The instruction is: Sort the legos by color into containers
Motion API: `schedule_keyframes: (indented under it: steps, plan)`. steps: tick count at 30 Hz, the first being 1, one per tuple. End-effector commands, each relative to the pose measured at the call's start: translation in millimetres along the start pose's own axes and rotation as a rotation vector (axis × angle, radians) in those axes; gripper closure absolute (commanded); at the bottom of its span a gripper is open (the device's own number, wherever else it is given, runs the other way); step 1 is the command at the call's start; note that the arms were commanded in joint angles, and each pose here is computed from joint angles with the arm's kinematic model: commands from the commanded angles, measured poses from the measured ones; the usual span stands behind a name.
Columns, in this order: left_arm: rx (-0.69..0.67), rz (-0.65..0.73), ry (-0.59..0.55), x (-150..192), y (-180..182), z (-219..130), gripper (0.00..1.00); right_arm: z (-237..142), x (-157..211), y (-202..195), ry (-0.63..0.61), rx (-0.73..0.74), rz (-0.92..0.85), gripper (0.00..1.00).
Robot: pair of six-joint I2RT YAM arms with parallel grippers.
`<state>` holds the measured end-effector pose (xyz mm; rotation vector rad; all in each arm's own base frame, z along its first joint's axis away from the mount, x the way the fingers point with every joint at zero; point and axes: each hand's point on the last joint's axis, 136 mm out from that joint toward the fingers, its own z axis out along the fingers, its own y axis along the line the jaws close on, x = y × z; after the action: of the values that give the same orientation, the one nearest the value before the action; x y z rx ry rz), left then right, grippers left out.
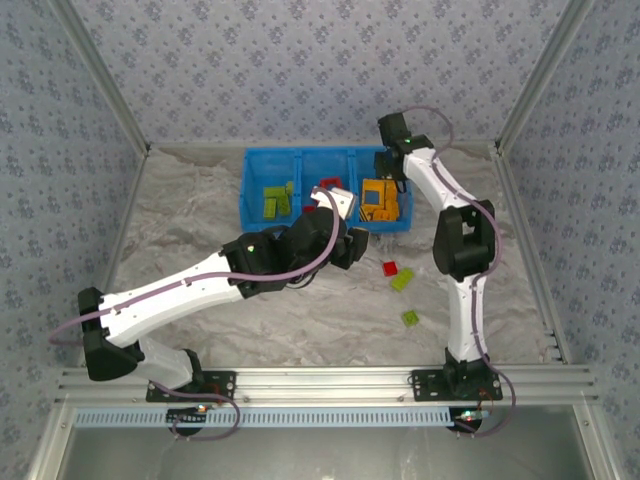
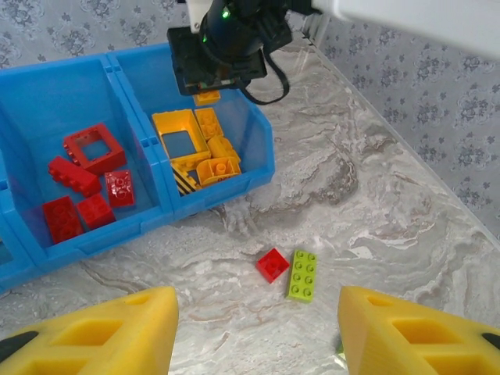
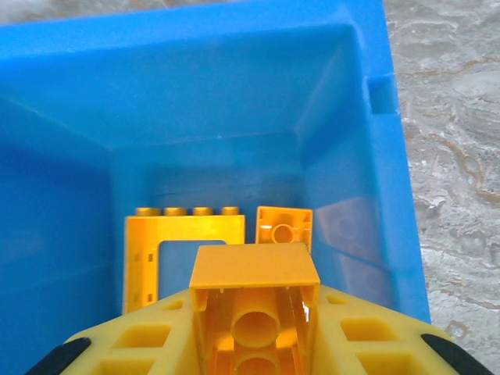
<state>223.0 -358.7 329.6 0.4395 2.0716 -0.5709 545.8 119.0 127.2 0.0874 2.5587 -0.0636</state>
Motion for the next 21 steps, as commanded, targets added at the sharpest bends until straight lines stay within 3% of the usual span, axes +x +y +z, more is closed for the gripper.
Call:
schedule_keyframes:
  steps: [1,7,18,21]
  plan:
    - [0.036,0.001,-0.056,-14,-2,-8,0.44,14,3,-10,0.011,0.119,-0.075,0.66]
    - [0.043,0.051,-0.128,-35,-8,-11,0.43,25,-6,-5,-0.033,0.183,-0.128,0.65]
    - [0.064,0.109,-0.128,-48,-26,2,0.44,50,-3,-4,-0.013,0.242,-0.150,0.63]
    - [0.067,0.109,-0.120,-44,-25,2,0.44,54,-1,-5,-0.003,0.261,-0.155,0.58]
